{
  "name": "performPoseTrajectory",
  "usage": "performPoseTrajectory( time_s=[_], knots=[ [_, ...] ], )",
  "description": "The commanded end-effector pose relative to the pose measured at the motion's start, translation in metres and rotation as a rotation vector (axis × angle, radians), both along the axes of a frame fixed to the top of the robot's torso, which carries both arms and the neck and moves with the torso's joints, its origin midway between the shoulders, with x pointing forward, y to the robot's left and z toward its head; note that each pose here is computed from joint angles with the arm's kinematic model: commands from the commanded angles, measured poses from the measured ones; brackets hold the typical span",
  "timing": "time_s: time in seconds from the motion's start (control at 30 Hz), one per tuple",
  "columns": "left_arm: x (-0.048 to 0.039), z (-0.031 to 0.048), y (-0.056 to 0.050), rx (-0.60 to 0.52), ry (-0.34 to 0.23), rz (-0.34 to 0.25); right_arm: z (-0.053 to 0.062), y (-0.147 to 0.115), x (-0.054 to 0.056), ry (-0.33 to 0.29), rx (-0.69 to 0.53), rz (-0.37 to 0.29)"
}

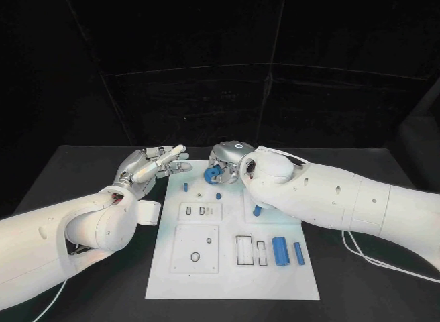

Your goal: Assemble the parts on the task board

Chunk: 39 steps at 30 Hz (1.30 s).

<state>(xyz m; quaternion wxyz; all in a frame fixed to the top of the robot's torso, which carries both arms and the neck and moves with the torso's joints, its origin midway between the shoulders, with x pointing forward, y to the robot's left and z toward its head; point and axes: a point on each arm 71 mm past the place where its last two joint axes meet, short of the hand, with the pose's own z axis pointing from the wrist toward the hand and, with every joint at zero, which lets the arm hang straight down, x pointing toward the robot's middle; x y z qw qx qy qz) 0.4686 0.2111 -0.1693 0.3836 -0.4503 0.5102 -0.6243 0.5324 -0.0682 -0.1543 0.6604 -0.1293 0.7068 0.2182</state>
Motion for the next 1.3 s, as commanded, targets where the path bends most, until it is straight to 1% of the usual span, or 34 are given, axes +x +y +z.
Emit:
performPoseTrajectory(
  time_s=[0.03, 0.57, 0.93, 0.97, 1.03, 1.1, 1.13, 1.23, 1.3],
  knots=[
    [-0.0003, 0.0016, -0.002, -0.005, -0.009, -0.014, -0.004, -0.002, 0.002, 0.019, -0.042, -0.001],
    [-0.0001, 0.0011, -0.001, -0.003, -0.003, -0.016, -0.006, -0.005, 0.004, 0.036, -0.041, -0.017],
    [0.0001, 0.0008, -0.001, -0.003, 0.000, -0.017, -0.008, -0.009, 0.005, 0.069, -0.032, -0.032],
    [0.0001, 0.0008, -0.001, -0.002, 0.000, -0.017, -0.007, -0.010, 0.005, 0.061, -0.021, -0.034],
    [0.0001, 0.0008, 0.000, -0.002, 0.000, -0.016, -0.003, -0.013, 0.004, 0.026, 0.025, -0.031],
    [0.0001, 0.0008, 0.000, -0.002, 0.000, -0.015, 0.002, -0.018, 0.002, -0.015, 0.097, -0.021],
    [0.0002, 0.0008, 0.001, -0.002, 0.000, -0.014, 0.005, -0.022, 0.001, -0.034, 0.149, -0.004],
    [0.0005, 0.0008, 0.002, -0.001, -0.001, -0.011, 0.012, -0.038, -0.005, -0.049, 0.266, 0.056],
    [0.0008, 0.0007, 0.003, 0.000, -0.002, -0.008, 0.015, -0.053, -0.009, -0.038, 0.328, 0.087]
  ],
)
